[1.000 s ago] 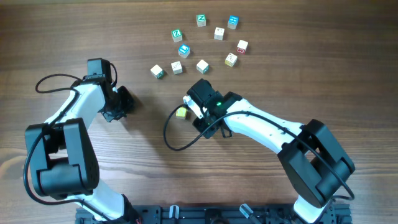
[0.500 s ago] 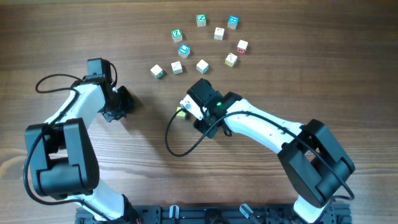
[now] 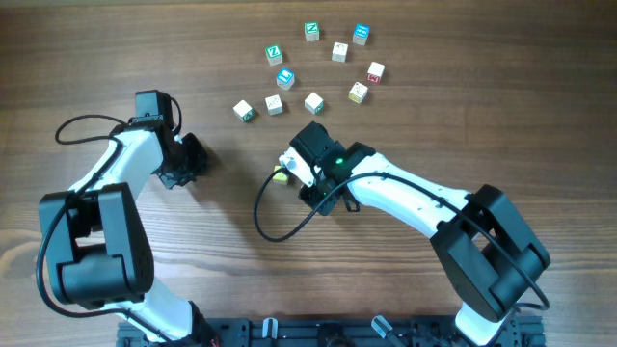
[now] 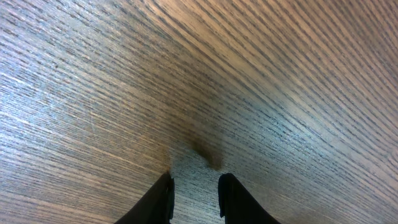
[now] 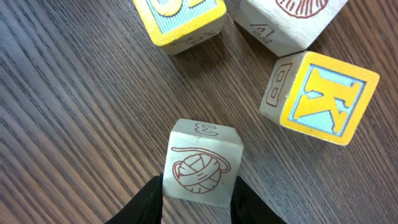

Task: Form a circle

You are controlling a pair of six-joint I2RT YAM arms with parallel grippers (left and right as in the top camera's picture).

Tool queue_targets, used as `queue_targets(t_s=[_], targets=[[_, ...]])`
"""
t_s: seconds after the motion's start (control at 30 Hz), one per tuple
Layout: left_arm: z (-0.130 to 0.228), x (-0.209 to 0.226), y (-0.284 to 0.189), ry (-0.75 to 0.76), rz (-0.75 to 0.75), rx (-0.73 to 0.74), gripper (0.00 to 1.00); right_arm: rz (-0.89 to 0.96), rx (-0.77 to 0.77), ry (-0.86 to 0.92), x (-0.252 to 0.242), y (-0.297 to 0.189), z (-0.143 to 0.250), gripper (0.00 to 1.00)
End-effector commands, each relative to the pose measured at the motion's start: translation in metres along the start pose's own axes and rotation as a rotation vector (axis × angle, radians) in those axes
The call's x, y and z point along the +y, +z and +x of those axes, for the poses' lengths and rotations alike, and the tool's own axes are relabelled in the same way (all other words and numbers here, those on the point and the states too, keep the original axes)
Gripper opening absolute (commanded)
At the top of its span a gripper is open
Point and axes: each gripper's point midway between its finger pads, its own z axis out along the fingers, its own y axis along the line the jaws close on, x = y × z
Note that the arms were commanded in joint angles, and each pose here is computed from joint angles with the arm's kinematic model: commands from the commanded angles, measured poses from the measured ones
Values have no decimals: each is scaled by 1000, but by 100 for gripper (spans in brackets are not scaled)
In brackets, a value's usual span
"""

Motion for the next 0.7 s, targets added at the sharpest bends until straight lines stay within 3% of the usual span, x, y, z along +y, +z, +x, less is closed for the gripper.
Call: queue_targets(t_s=[0.0, 0.3, 0.33, 0.37, 0.43, 0.57, 0.67], targets=[[3, -1, 0, -7, 12, 11, 27, -12, 11, -34, 1, 6, 4, 34], [3, -1, 0, -7, 12, 11, 27, 31, 7, -41, -7, 5, 2, 39], [3, -1, 0, -7, 12, 11, 27, 30, 10, -40, -7, 5, 3, 45], [3, -1, 0, -7, 12, 11, 27, 29, 13, -22, -7, 5, 3, 64], [3, -1, 0, -7, 12, 11, 27, 27, -8, -8, -7, -1, -3, 87], [3, -1, 0, -7, 12, 11, 29, 49, -121, 34, -12, -52, -44, 100], [3, -1, 0, -7, 12, 11, 29, 74, -186, 30, -17, -89, -67, 100]])
